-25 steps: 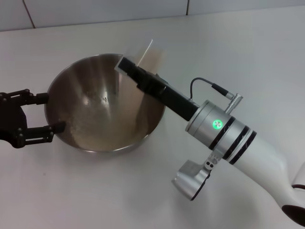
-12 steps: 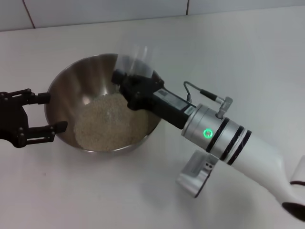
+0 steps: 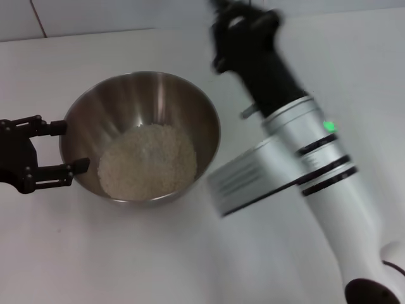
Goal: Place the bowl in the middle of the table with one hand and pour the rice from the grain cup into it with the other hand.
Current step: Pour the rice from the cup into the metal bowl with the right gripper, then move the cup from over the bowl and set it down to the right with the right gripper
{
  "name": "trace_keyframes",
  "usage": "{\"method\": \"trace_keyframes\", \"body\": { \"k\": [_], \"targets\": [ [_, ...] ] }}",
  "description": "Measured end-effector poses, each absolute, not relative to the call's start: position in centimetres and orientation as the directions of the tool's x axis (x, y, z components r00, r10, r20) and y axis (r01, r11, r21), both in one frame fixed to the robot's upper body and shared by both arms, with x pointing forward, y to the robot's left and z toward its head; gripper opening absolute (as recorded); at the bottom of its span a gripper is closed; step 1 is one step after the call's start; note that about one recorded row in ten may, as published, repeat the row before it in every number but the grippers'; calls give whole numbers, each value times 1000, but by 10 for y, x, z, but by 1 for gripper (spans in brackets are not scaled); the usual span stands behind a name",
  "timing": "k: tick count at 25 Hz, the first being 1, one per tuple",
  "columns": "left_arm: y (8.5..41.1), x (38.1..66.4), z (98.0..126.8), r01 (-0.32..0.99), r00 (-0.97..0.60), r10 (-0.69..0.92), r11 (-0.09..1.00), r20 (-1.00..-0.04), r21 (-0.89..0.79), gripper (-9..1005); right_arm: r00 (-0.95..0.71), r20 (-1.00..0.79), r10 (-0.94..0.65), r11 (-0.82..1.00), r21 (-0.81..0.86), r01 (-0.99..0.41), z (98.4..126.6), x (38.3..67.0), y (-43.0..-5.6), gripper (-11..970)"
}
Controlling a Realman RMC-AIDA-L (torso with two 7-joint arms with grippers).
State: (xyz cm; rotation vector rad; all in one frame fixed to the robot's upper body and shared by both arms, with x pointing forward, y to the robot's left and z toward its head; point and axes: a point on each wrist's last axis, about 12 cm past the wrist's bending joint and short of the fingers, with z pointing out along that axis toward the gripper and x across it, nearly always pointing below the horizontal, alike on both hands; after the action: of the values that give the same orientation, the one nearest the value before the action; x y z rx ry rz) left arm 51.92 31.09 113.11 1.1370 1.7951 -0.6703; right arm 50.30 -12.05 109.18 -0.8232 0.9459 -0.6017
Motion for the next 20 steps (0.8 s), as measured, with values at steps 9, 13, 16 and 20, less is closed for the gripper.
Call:
{"method": "trace_keyframes", "body": {
  "k": [9, 13, 16, 20],
  "targets": [
    [311, 519, 1131, 900, -189, 421, 437, -887, 15, 802, 288, -945, -155, 983, -177, -52, 1055, 519, -220, 12],
    [311, 519, 1131, 899, -191, 421, 438, -887, 14, 802, 156, -987, -33, 987, -57, -154, 1037, 533, -237, 12],
    [311, 519, 1131, 899, -192, 421, 437, -887, 13, 802, 32, -999, -18, 972, -25, -235, 1027, 548, -239, 12],
    [310, 520, 1131, 901, -190, 423, 434, -886, 14, 802, -60, -996, -59, 941, -36, -336, 1022, 562, -231, 13]
  ]
}}
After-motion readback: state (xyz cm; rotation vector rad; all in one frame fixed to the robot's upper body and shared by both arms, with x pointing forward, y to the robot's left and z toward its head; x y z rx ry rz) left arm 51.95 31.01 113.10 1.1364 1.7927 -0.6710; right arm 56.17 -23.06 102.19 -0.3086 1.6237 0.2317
